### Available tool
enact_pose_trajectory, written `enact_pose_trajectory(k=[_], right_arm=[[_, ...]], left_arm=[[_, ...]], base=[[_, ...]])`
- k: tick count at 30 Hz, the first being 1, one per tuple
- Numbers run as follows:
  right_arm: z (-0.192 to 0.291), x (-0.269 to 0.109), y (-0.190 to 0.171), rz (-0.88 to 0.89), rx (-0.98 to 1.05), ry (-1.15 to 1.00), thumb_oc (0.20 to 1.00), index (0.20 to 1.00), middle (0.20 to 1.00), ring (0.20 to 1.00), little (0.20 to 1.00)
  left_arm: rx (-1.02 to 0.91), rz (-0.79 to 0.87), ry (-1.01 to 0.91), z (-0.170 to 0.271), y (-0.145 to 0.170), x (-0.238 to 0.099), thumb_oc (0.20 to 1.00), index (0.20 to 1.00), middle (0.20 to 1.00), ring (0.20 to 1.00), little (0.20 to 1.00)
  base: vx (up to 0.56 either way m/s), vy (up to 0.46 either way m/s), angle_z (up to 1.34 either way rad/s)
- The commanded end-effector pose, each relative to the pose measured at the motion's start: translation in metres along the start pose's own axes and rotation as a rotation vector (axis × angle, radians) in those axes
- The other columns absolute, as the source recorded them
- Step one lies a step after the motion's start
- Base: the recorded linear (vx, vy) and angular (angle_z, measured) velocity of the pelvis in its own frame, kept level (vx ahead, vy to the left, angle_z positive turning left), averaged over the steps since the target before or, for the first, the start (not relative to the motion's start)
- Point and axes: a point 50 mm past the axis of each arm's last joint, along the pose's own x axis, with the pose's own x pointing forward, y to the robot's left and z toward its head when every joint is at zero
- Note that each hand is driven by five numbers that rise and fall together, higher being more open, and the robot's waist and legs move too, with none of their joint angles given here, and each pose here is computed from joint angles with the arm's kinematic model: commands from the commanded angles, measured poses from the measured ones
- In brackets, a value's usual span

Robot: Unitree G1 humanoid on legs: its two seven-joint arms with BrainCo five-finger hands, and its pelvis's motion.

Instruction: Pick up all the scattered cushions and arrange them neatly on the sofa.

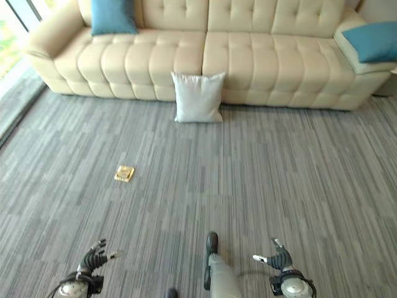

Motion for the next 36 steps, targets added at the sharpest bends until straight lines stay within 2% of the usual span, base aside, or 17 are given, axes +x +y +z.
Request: enact_pose_trajectory(k=[1, 3, 12, 17, 20, 23, 26, 30, 36], right_arm=[[0.044, 0.012, -0.025, -0.084, 0.056, -0.165, 1.0, 1.0, 1.0, 1.0, 1.0], [0.048, 0.015, -0.031, -0.102, 0.064, -0.165, 1.0, 1.0, 1.0, 1.0, 1.0], [0.045, 0.014, -0.027, -0.099, 0.005, -0.149, 1.0, 1.0, 1.0, 1.0, 1.0], [0.035, 0.01, -0.015, -0.054, 0.0, -0.126, 1.0, 1.0, 1.0, 1.0, 1.0], [0.052, 0.014, 0.002, -0.005, 0.006, -0.171, 1.0, 1.0, 1.0, 1.0, 1.0], [0.056, 0.015, 0.004, 0.004, 0.003, -0.179, 1.0, 1.0, 1.0, 1.0, 1.0], [0.059, 0.019, -0.003, -0.019, 0.012, -0.177, 1.0, 1.0, 1.0, 1.0, 1.0], [0.041, 0.015, -0.012, -0.051, 0.028, -0.126, 1.0, 1.0, 1.0, 1.0, 1.0], [0.037, 0.015, -0.02, -0.072, 0.026, -0.105, 1.0, 1.0, 1.0, 1.0, 1.0]], left_arm=[[0.016, 0.061, -0.151, 0.041, 0.025, 0.01, 1.0, 1.0, 1.0, 1.0, 1.0], [0.021, 0.054, -0.169, 0.05, 0.022, 0.014, 1.0, 1.0, 1.0, 1.0, 1.0], [0.005, 0.075, -0.118, 0.035, 0.026, 0.008, 1.0, 1.0, 1.0, 1.0, 1.0], [0.056, 0.063, -0.099, 0.03, 0.03, 0.007, 1.0, 1.0, 1.0, 1.0, 1.0], [0.052, 0.105, -0.138, 0.043, 0.04, 0.009, 1.0, 1.0, 1.0, 1.0, 1.0], [0.024, 0.115, -0.146, 0.045, 0.04, 0.01, 1.0, 1.0, 1.0, 1.0, 1.0], [0.014, 0.104, -0.134, 0.044, 0.034, 0.013, 1.0, 1.0, 1.0, 1.0, 1.0], [0.039, 0.054, -0.125, 0.039, 0.022, 0.011, 1.0, 1.0, 1.0, 1.0, 1.0], [0.034, 0.036, -0.084, 0.029, 0.015, 0.011, 1.0, 1.0, 1.0, 1.0, 1.0]], base=[[0.39, -0.313, 0.14], [0.45, -0.23, -0.18], [0.59, 0.113, -0.6], [0.54, 0.331, -0.76], [0.34, 0.353, -0.3], [0.27, 0.189, -0.21], [0.63, 0.11, 0.8], [0.38, -0.16, 1.25], [0.15, -0.03, 0.65]])
